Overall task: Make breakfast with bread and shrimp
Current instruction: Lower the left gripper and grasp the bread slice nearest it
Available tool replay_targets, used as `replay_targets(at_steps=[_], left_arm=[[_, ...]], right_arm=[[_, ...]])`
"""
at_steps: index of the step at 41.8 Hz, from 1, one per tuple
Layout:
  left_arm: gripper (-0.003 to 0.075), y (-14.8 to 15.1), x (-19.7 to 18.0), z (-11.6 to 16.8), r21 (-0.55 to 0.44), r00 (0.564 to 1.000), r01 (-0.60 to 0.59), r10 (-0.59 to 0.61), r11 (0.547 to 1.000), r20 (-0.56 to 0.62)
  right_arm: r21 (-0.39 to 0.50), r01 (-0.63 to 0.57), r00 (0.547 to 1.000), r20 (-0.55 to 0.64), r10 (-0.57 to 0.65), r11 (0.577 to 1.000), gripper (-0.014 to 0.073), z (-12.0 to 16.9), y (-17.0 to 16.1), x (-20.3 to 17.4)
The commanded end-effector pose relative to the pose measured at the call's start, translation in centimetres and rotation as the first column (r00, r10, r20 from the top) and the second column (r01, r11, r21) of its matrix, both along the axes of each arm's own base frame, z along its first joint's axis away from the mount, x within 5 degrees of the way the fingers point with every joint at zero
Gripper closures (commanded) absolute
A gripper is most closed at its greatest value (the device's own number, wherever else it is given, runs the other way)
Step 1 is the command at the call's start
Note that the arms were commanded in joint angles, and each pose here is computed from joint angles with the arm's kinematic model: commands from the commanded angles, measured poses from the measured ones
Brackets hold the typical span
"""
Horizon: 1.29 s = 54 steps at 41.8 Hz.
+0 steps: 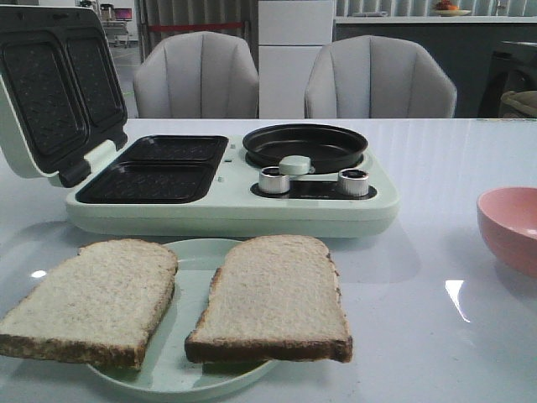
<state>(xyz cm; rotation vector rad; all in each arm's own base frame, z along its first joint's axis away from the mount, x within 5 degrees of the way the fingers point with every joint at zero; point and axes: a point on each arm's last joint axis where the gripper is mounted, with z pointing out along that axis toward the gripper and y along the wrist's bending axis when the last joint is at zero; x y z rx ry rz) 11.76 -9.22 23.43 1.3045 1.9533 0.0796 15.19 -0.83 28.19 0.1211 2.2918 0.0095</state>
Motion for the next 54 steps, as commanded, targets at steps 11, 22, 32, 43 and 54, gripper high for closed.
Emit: replay_targets(at_steps=[11,22,32,43,54], left_arm=[[0.0213,-4.7,1.0,-2.8,0.297,0.986,0.085,-0.123,0.951,0.111],[0.0213,-6.1,2.5,-5.5,0.414,0.983,0.01,-0.084,0.91,0.162],[0.0213,-6.9,3.2,-7.0,0.486,0.971,0.039,-0.148,0.873,0.187],[0.0265,-7.4,3.6,-8.3,0.479,0.973,0.02,-0.127,0.878,0.191],[0.0415,-7.4,3.7,-8.7,0.499,0.974,0.007,-0.119,0.866,0.195]], right_arm=[[-0.001,0.007,0.995,0.1,-0.007,1.0,0.0056,1.6,-0.1,0.6],[-0.001,0.007,0.995,0.1,-0.007,1.0,0.0056,1.6,-0.1,0.6],[-0.001,0.007,0.995,0.1,-0.007,1.0,0.0056,1.6,-0.1,0.6],[-0.001,0.007,0.995,0.1,-0.007,1.0,0.0056,1.6,-0.1,0.6],[-0.001,0.007,0.995,0.1,-0.007,1.0,0.0056,1.6,-0.1,0.6]])
